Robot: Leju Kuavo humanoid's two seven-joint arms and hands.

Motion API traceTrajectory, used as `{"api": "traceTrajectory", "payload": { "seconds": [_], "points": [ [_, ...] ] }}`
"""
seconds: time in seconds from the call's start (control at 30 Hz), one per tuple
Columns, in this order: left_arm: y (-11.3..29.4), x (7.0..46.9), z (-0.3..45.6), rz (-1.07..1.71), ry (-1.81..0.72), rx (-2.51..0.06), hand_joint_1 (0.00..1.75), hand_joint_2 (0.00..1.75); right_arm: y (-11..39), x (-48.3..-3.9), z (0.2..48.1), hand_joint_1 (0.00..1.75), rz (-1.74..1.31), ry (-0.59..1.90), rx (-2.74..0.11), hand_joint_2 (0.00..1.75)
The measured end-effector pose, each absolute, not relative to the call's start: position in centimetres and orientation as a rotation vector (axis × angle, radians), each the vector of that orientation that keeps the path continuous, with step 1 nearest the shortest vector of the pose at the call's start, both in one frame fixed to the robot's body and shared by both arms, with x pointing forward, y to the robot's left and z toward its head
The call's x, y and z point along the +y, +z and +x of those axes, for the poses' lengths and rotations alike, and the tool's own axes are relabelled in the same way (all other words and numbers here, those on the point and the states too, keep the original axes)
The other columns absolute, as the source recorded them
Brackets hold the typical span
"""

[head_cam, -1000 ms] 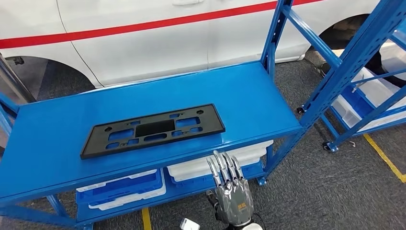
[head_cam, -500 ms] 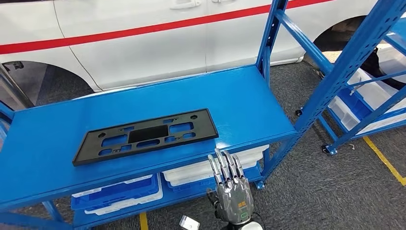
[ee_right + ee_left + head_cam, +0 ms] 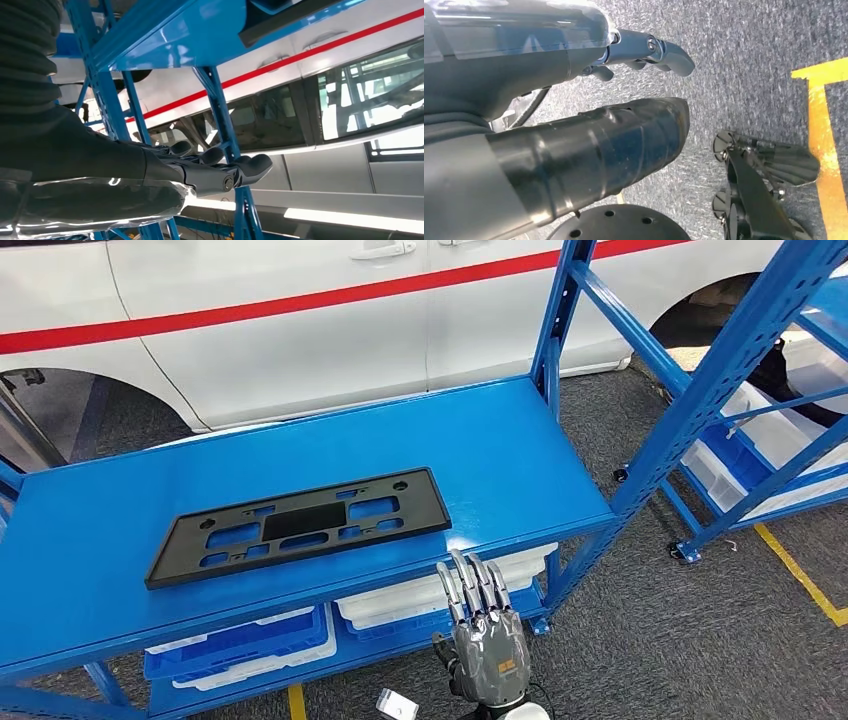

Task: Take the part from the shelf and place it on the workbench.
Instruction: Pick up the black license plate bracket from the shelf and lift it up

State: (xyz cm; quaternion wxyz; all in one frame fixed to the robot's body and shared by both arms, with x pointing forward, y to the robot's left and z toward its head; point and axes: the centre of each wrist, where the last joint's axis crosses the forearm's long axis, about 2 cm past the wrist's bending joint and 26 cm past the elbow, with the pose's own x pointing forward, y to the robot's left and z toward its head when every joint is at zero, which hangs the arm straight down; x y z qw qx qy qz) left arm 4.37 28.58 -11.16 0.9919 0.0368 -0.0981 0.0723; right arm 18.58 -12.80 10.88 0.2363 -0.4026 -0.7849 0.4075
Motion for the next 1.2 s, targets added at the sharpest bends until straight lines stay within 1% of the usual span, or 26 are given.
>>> {"api": "traceTrajectory", "payload": {
  "seconds": [0.73,0.87,1.2],
  "points": [
    [-11.17,28.61,4.29,0.074,0.145,-0.195,0.0,0.0,10.91,-12.78,18.68,0.0,-1.106,1.114,-2.15,1.75],
    [-11.17,28.6,4.3,0.074,0.145,-0.195,0.0,0.0,10.9,-12.8,18.68,0.0,-1.107,1.115,-2.15,0.0],
    [-11.15,28.48,4.41,0.064,0.152,-0.198,0.0,0.0,10.88,-12.77,18.64,0.0,-1.088,1.158,-2.178,0.0]
  ]
}}
